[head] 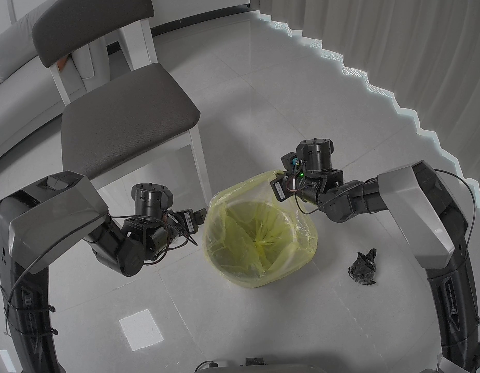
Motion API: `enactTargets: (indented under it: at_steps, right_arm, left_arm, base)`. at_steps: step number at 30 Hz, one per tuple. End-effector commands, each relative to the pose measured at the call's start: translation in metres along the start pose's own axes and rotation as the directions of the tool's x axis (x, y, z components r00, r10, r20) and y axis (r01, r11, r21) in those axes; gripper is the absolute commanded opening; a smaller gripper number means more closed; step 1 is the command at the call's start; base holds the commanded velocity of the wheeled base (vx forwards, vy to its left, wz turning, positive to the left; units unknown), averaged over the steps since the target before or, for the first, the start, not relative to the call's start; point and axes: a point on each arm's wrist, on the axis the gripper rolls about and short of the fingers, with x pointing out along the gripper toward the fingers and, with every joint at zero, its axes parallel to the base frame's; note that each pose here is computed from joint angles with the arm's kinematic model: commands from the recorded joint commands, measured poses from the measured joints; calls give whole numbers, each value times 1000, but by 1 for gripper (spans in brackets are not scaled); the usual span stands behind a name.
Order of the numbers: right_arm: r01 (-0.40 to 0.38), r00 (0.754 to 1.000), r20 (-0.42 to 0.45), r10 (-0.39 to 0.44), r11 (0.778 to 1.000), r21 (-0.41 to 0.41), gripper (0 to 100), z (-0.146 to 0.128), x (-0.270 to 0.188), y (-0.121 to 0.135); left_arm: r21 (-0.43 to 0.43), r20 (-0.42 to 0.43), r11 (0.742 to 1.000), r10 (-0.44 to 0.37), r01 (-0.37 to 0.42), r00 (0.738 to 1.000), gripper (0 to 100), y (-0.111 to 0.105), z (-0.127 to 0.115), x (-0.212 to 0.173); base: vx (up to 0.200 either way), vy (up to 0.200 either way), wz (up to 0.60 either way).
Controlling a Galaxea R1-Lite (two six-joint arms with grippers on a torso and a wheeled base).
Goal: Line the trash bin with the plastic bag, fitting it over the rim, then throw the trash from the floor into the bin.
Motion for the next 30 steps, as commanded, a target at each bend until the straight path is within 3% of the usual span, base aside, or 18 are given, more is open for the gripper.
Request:
enactTargets:
  at_steps: [1, 14, 23, 24, 30]
  right_arm:
    - [11, 1000, -4, -11, 1000, 1, 0, -4, 3, -6]
    - [-3, 999, -40, 3, 1000, 6, 0, -37, 28, 8]
    - [3, 999, -34, -3, 1000, 6, 0, -35, 26, 6]
    - [5, 999, -33, -5, 1000, 7, 100, -35, 26, 6]
    - [28, 1000, -1, -28, 1000, 12, 100, -29, 26, 4]
  left_arm:
    - [1, 0, 1000, -2, 2, 1000, 100, -1, 0, -4]
    - [0, 4, 1000, -7, 7, 1000, 100, -1, 0, -12]
    - [-1, 12, 1000, -10, 10, 1000, 100, 0, -3, -13]
    - [-2, 13, 1000, -10, 10, 1000, 100, 0, -3, -13]
    - [3, 13, 1000, -19, 19, 1000, 100, -3, -4, -14]
  base:
    - [0, 0, 0]
    - [0, 0, 0]
    - [0, 0, 0]
    - [0, 0, 0]
    - [0, 0, 0]
